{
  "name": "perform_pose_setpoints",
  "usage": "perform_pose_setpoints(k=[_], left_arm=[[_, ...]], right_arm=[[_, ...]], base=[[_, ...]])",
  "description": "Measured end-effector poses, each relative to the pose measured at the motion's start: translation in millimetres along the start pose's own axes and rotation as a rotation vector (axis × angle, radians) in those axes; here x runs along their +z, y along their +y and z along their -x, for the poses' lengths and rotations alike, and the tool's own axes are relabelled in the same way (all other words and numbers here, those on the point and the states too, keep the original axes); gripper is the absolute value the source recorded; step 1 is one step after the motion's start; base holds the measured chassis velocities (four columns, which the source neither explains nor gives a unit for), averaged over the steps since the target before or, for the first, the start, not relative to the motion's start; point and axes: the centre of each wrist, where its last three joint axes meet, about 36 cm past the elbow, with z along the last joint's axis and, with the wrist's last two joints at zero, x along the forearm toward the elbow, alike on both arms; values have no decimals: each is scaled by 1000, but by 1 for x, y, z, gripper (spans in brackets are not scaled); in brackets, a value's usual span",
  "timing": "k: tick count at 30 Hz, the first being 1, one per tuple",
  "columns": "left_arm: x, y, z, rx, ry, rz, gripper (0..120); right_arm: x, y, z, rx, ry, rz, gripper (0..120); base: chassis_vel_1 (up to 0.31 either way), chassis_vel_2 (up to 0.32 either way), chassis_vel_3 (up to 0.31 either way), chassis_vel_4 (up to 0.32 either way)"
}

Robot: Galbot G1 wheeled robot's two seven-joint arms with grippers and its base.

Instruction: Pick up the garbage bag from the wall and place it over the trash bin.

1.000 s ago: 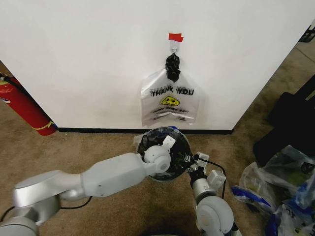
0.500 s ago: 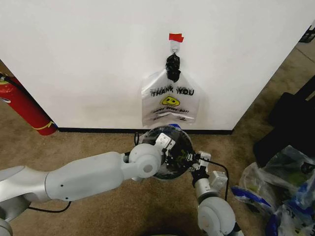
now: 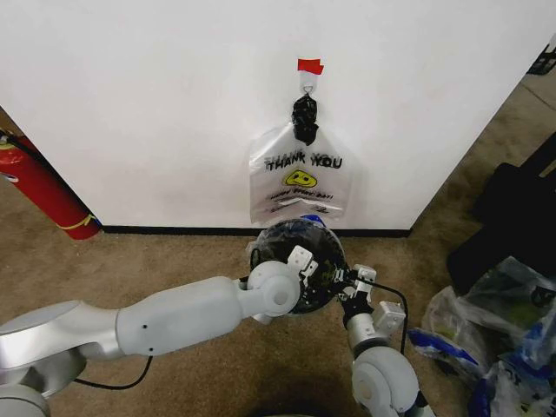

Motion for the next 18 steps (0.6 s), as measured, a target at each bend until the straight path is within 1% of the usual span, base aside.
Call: perform_pose_setpoints(k=[8,11,18], left_arm=[[-2,4,27,-58,17,9,0],[-5,2,36,-71,19,11,0],[-11,2,49,-93,24,14,0]], right_arm=[[-1,3,-1,-15,-3,2,0],[-1,3,-2,-18,-2,2,0],[-3,3,-4,-22,-3,4,0]], base=[[0,0,0,0],[0,0,0,0],[0,0,0,0]])
